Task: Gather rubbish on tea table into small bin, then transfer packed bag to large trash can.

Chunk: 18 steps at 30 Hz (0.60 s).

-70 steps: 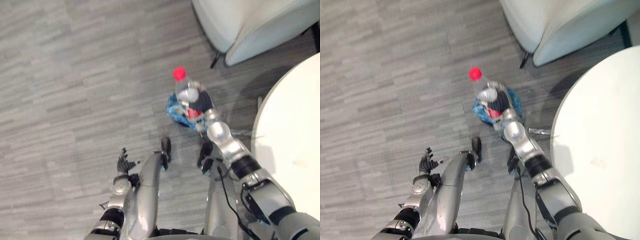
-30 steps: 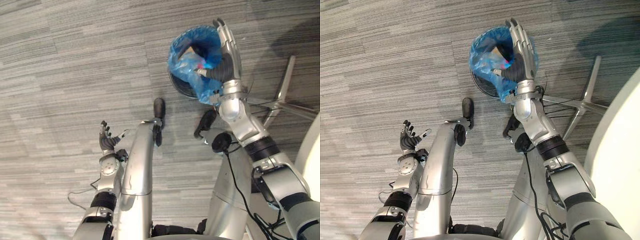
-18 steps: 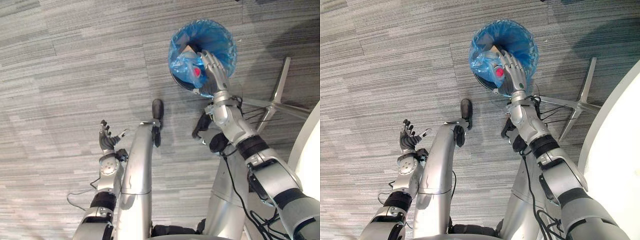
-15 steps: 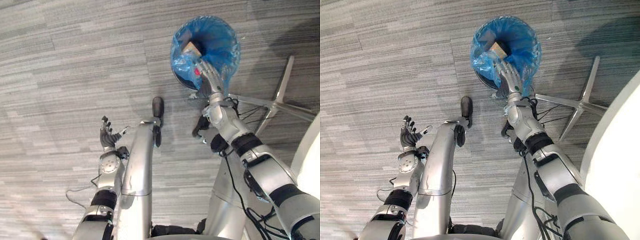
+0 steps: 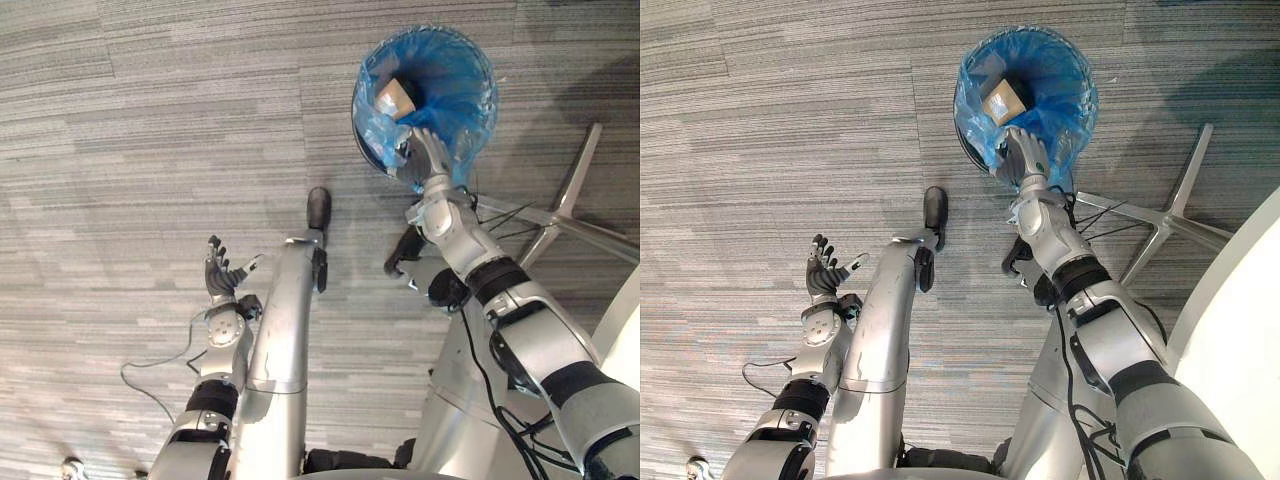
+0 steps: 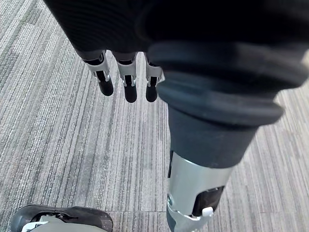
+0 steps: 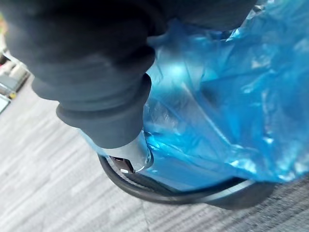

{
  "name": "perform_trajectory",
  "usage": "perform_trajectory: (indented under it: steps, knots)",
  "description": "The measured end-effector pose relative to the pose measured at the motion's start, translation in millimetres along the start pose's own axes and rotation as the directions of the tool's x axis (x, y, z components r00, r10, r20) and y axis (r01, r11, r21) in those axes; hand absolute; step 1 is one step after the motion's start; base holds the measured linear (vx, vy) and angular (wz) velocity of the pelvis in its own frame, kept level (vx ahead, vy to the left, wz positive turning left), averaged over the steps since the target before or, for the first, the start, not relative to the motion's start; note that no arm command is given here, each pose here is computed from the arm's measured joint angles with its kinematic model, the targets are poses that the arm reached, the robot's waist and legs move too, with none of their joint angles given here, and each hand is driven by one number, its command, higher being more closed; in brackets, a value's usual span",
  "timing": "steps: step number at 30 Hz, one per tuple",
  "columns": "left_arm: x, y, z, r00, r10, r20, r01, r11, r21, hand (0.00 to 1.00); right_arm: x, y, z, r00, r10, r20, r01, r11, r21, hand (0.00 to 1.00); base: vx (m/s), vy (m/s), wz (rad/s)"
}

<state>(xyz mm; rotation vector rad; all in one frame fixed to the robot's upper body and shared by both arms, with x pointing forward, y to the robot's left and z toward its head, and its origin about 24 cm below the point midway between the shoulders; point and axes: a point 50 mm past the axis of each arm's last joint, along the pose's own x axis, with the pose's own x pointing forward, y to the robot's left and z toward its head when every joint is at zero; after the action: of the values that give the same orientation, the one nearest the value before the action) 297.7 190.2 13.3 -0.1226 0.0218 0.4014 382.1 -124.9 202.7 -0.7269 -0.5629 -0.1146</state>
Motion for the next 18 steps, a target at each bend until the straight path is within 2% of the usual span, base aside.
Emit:
perform_trajectory:
  steps: [3,7,12,16,18]
  knots:
    - [-1,-3,3,1.000,-0.009,0.013,0.009,1.000,0.005,0.00,-14,1,4,0.998,-0.049,-0.027,0.054,0.976,0.213,1.00,-0.06,0.017,-0.01]
    - [-2,-2,5,1.000,-0.004,0.024,0.004,1.000,0.007,0.00,-33,6,2,0.995,-0.065,-0.069,0.087,0.912,0.401,1.00,-0.04,0.002,0.04]
    - [-17,4,-15,0.999,-0.011,-0.051,0.013,0.999,0.036,0.00,-62,25,2,0.992,-0.017,-0.128,0.093,0.782,0.616,1.00,0.01,-0.027,0.12]
    - [-33,10,-34,0.993,-0.006,-0.122,0.011,0.999,0.036,0.00,-82,29,2,0.987,0.000,-0.161,0.117,0.681,0.722,1.00,0.05,-0.033,0.12]
    - [-48,23,-50,0.983,0.015,-0.181,-0.004,0.998,0.061,0.00,-103,43,3,0.981,0.044,-0.187,0.122,0.611,0.783,1.00,0.11,-0.049,0.14]
